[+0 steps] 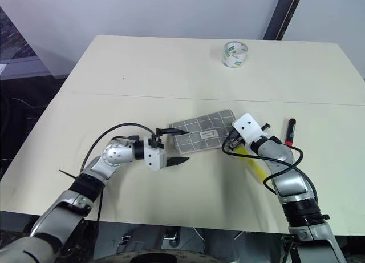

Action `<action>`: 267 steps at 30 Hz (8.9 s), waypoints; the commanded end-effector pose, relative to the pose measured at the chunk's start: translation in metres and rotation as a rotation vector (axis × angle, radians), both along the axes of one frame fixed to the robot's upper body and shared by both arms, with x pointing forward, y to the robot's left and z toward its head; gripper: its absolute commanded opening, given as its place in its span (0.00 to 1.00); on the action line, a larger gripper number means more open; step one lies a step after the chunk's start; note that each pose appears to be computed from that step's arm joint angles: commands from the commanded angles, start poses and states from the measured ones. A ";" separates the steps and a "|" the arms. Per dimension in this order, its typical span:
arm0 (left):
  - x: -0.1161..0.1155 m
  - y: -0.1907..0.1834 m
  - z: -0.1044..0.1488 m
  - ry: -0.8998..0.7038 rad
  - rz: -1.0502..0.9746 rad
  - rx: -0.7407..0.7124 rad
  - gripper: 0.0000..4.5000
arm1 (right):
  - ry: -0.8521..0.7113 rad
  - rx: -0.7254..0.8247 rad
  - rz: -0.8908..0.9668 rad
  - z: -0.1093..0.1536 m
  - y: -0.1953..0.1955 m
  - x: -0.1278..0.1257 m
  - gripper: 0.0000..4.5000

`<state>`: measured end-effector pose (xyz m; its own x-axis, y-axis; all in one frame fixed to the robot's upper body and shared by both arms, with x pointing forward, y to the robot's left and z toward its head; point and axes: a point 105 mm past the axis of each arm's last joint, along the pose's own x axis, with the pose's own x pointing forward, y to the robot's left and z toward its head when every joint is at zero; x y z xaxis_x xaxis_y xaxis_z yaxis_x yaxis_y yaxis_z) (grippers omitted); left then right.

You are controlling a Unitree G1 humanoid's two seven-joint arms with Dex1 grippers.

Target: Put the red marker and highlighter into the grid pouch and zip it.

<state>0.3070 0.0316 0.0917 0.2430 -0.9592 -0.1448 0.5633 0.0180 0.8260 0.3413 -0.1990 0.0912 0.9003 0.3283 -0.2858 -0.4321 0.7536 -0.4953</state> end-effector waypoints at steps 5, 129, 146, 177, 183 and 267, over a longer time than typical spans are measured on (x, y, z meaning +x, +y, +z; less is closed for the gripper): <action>0.011 -0.002 -0.003 0.024 0.036 -0.006 0.28 | -0.046 0.012 -0.012 0.016 -0.004 0.000 0.00; 0.030 -0.005 0.050 -0.032 0.089 -0.246 0.00 | 0.149 0.283 -0.009 0.047 -0.026 -0.107 0.19; 0.029 0.002 0.047 -0.009 0.101 -0.228 0.00 | 0.170 0.291 0.023 0.047 -0.030 -0.116 0.19; 0.024 0.002 0.044 -0.018 0.069 -0.198 0.00 | 0.181 0.258 0.049 0.033 -0.020 -0.093 0.19; 0.015 0.000 0.042 -0.081 0.010 -0.130 0.00 | 0.176 0.217 0.078 0.037 -0.017 -0.085 0.19; 0.046 0.011 0.043 -0.046 0.092 -0.124 0.00 | -0.077 -0.097 0.228 0.059 -0.018 -0.075 0.08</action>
